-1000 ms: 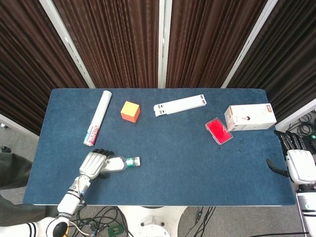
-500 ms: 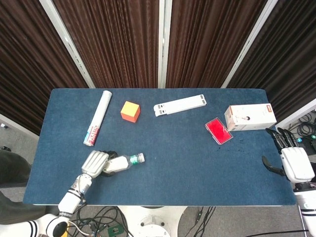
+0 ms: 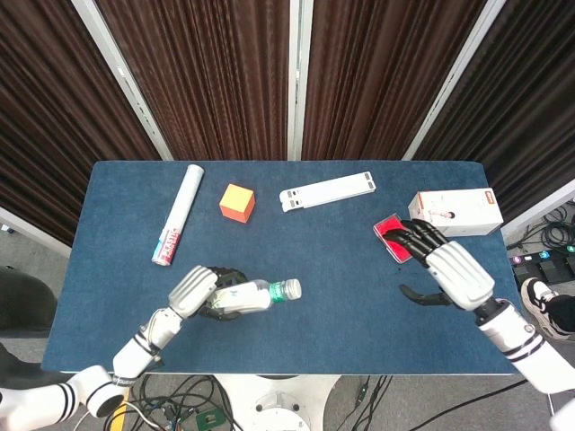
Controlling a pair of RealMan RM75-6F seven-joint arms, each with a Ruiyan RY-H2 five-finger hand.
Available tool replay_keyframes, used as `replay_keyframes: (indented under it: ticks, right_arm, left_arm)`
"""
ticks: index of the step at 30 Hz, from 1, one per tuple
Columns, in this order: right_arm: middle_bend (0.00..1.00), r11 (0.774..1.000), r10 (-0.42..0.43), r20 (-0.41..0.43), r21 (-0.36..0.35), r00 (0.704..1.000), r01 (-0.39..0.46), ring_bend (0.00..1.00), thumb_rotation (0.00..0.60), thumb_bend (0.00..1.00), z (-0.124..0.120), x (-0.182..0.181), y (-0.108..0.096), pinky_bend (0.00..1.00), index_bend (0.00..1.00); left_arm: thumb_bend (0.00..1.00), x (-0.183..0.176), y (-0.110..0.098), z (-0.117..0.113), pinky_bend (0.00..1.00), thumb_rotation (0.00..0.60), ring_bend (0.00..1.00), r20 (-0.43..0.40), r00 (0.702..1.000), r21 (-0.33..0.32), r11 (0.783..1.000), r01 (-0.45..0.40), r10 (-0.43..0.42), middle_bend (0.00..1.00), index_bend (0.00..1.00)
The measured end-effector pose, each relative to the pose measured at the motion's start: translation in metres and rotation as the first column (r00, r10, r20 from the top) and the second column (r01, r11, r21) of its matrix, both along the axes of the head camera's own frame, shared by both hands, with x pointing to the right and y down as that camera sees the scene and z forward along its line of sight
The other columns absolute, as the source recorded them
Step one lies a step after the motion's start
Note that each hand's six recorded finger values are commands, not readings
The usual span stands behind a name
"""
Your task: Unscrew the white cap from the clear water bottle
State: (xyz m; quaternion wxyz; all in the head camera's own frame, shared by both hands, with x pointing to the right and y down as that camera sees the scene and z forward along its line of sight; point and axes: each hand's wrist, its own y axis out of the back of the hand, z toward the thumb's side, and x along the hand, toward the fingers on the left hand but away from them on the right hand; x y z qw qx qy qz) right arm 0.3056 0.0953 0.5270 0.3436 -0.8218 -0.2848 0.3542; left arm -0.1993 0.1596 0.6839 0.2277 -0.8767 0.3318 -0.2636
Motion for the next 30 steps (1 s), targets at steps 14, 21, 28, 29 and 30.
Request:
replay_keyframes:
  ticks: [14,21,28,29,30]
  right_arm:
    - [0.09,0.976,-0.141,0.033,-0.163,0.989,0.144,0.0,0.498,0.08,0.014,-0.067,-0.006,0.0,0.26]
    - [0.09,0.977,-0.133,0.014,-0.164,0.991,0.133,0.0,0.5,0.08,0.021,-0.066,-0.007,0.0,0.26]
    - [0.09,0.972,-0.153,-0.002,-0.183,0.988,0.15,0.0,0.499,0.08,0.026,-0.071,-0.005,0.0,0.26]
    - [0.09,0.971,-0.157,-0.003,-0.185,0.988,0.154,0.0,0.501,0.08,0.027,-0.072,-0.004,0.0,0.26]
    - [0.09,0.969,-0.163,-0.003,-0.188,0.987,0.159,0.0,0.499,0.08,0.027,-0.074,-0.003,0.0,0.26]
  left_arm:
    - [0.45,0.032,-0.012,-0.012,0.58,0.6,0.51,-0.089,0.996,-0.043,0.999,0.027,-0.031,0.57,0.54]
    - [0.45,0.038,-0.01,-0.02,0.57,0.6,0.51,-0.091,0.996,-0.03,0.999,0.024,-0.027,0.57,0.54]
    - [0.45,0.046,-0.009,-0.024,0.57,0.6,0.51,-0.085,0.996,-0.014,1.0,0.002,-0.003,0.57,0.54]
    - [0.45,0.047,-0.008,-0.025,0.57,0.6,0.51,-0.085,0.996,-0.013,1.0,0.0,-0.002,0.57,0.54]
    - [0.45,0.048,-0.008,-0.025,0.57,0.6,0.51,-0.085,0.996,-0.013,1.0,-0.001,0.0,0.57,0.54]
